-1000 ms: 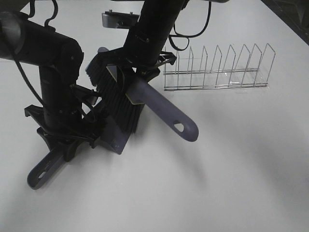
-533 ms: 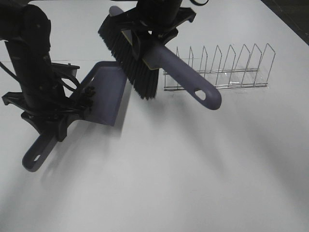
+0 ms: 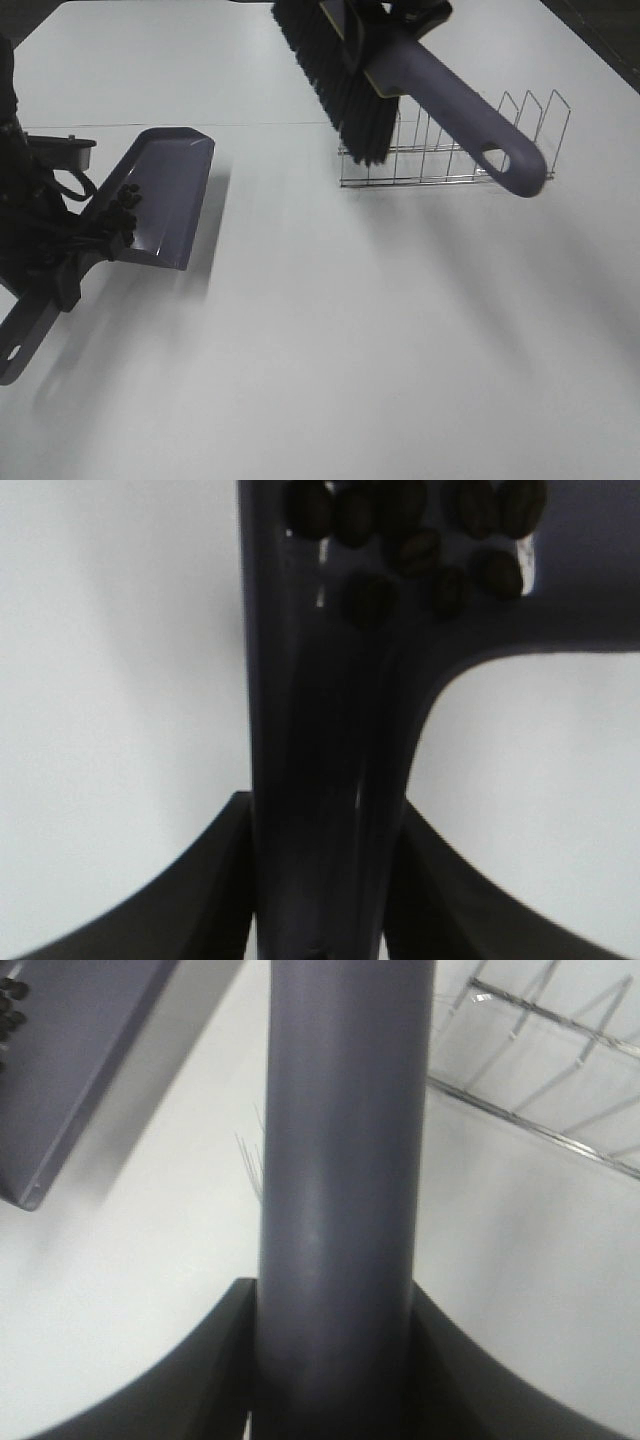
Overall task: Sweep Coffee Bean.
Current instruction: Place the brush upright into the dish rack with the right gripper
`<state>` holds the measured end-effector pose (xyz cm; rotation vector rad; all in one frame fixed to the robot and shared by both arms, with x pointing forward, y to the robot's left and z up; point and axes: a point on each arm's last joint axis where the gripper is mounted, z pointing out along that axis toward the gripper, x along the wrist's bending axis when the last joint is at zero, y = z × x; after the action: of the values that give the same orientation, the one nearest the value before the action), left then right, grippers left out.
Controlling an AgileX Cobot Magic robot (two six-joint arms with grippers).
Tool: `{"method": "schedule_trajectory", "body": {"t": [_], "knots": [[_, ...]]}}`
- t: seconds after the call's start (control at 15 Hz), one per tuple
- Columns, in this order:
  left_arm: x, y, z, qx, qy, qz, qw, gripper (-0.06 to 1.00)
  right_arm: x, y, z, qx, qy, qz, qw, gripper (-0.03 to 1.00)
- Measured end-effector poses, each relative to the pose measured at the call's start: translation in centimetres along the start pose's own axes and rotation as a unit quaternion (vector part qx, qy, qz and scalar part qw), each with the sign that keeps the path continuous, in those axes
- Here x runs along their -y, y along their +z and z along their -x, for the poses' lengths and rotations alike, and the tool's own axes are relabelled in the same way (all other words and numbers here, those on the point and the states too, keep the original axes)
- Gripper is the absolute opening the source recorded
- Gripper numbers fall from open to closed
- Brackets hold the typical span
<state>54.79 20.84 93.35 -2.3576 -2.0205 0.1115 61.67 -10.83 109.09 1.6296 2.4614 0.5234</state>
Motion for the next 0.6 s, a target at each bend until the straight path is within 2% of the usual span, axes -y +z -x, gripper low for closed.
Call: {"method": "schedule_trajectory", "body": {"t": [0.2,0.33,0.47,0.53,0.6], "knots": [[1.1,1.0,-0.1,0.001,-0.003,-0.008,1.000,0.33,3.7,-1.2,4.3,0.021,0.051,-0.035,0.998,0.31],[1.2,1.1,-0.1,0.003,-0.004,-0.007,1.000,0.33,6.1,-1.5,6.0,0.031,0.076,-0.057,0.995,0.31],[1.1,1.1,-0.1,0.006,-0.006,-0.002,1.000,0.33,9.5,-0.8,7.6,0.038,0.105,-0.086,0.990,0.31],[1.1,1.1,0.0,0.007,-0.007,0.000,1.000,0.33,12.3,0.9,9.3,0.045,0.135,-0.110,0.984,0.31],[1.1,1.1,0.0,0.007,-0.007,0.000,1.000,0.33,13.5,1.9,10.2,0.048,0.150,-0.122,0.980,0.31]]}}
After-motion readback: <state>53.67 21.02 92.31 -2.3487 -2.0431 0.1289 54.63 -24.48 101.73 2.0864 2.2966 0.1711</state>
